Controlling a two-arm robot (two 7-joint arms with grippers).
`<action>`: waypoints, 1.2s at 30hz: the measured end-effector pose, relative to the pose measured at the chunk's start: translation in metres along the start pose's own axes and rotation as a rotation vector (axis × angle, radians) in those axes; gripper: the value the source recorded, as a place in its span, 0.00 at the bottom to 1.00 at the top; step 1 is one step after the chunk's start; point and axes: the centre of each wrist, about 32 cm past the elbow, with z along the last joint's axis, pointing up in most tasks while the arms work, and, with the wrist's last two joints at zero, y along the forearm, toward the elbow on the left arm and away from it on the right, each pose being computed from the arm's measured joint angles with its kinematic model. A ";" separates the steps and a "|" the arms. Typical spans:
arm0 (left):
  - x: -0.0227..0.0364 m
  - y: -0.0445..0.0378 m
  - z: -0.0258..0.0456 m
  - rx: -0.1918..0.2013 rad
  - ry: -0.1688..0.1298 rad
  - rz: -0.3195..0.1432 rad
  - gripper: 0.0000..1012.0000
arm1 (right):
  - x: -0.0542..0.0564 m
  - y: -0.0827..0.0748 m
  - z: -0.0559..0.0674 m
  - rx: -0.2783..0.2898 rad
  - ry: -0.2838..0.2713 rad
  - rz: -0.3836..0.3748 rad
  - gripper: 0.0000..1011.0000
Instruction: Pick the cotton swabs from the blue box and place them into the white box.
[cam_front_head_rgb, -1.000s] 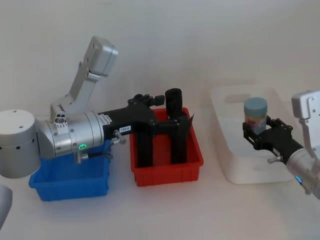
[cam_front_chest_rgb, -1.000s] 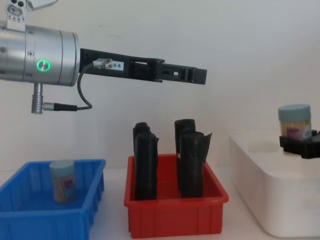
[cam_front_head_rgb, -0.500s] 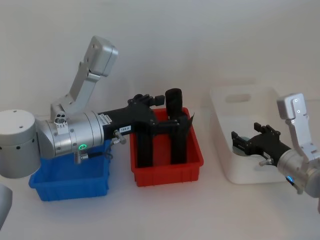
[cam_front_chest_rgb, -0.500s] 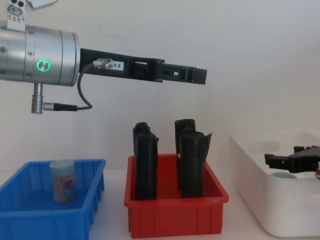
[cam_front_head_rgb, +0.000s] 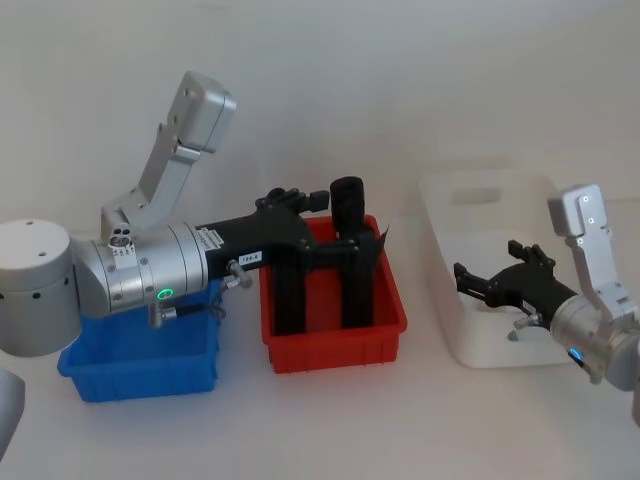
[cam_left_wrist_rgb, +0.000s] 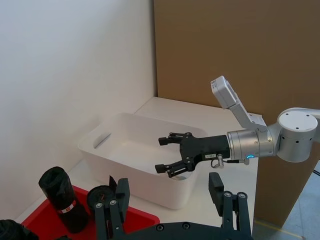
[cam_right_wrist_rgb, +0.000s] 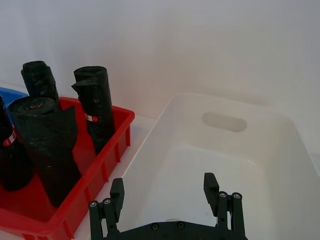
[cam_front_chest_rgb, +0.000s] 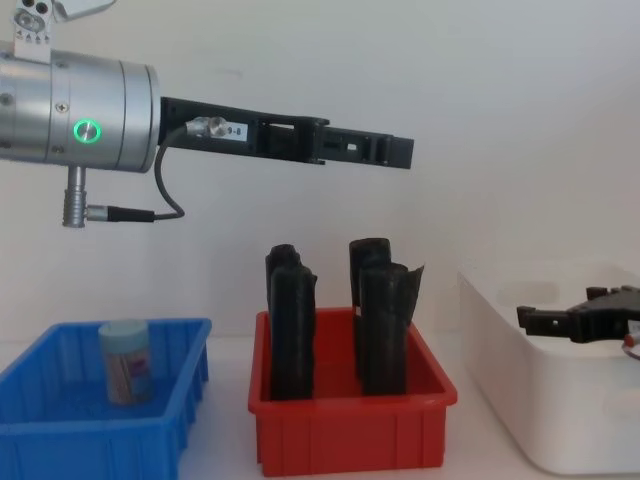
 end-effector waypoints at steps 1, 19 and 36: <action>0.0000 0.0000 0.0000 0.000 0.000 0.000 0.99 | 0.000 0.000 0.000 0.007 -0.002 0.000 0.99; 0.0000 0.0000 0.0000 0.000 0.000 0.000 0.99 | -0.003 -0.011 0.009 0.123 -0.038 -0.023 0.99; -0.0065 -0.0018 -0.0105 0.000 -0.017 0.054 0.99 | -0.010 -0.022 0.007 0.146 -0.032 -0.032 0.99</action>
